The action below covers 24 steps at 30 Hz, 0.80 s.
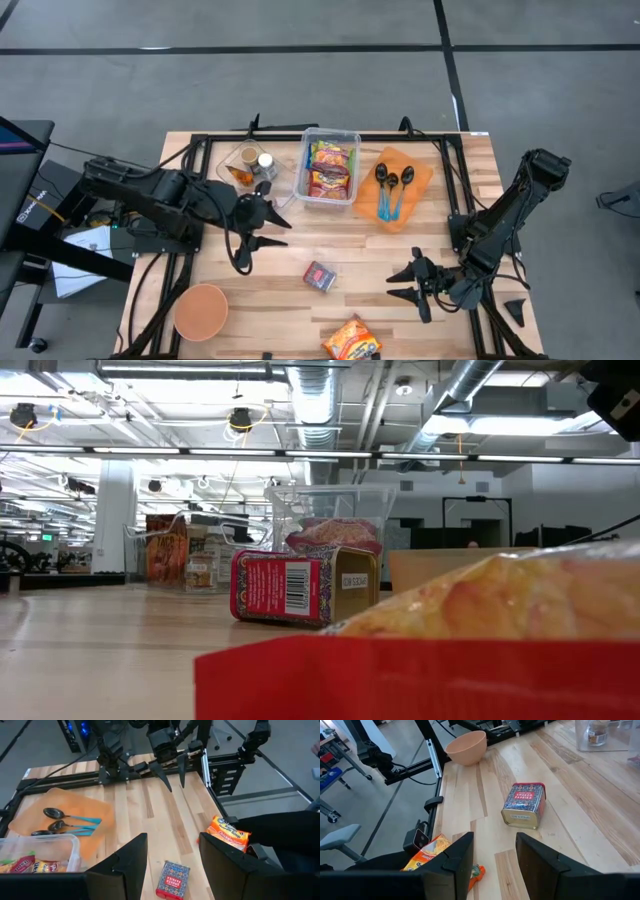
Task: Pick & Place Food Item
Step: Put the red seasoning can into the transparent bin
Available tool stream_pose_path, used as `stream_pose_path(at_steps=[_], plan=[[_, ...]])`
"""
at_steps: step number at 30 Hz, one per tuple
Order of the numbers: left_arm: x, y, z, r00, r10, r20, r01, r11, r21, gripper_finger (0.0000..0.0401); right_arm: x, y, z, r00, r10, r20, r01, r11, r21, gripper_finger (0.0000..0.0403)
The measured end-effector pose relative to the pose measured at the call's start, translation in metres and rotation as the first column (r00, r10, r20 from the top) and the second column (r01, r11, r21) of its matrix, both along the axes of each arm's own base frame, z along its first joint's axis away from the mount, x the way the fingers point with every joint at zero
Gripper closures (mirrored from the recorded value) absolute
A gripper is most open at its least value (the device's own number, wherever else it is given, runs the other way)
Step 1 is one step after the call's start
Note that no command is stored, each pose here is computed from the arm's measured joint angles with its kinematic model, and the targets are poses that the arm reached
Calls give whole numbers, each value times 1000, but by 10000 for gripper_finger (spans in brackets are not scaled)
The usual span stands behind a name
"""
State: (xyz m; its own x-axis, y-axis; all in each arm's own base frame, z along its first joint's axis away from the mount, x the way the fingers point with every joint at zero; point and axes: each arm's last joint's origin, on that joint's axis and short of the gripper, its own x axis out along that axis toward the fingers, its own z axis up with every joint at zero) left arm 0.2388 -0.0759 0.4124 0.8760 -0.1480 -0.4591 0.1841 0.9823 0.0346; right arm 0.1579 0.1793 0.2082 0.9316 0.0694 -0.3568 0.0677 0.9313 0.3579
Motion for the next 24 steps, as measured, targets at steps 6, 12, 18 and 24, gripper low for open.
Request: stream_pose_path(at_steps=[6,12,18,24], plan=[[18,-21,-20,995,-50,-84,51,999,8,228,0,0,0,1000,0,0,0,1000,0,259],[54,-58,-65,970,-110,-216,124,991,51,228,0,0,0,1000,0,0,0,1000,1,259],[86,-92,-130,924,-67,-375,115,988,105,233,0,0,0,1000,-1,0,1,1000,2,259],[105,-106,-187,871,44,-489,54,981,186,244,0,0,0,1000,-1,0,1,1000,2,259]])
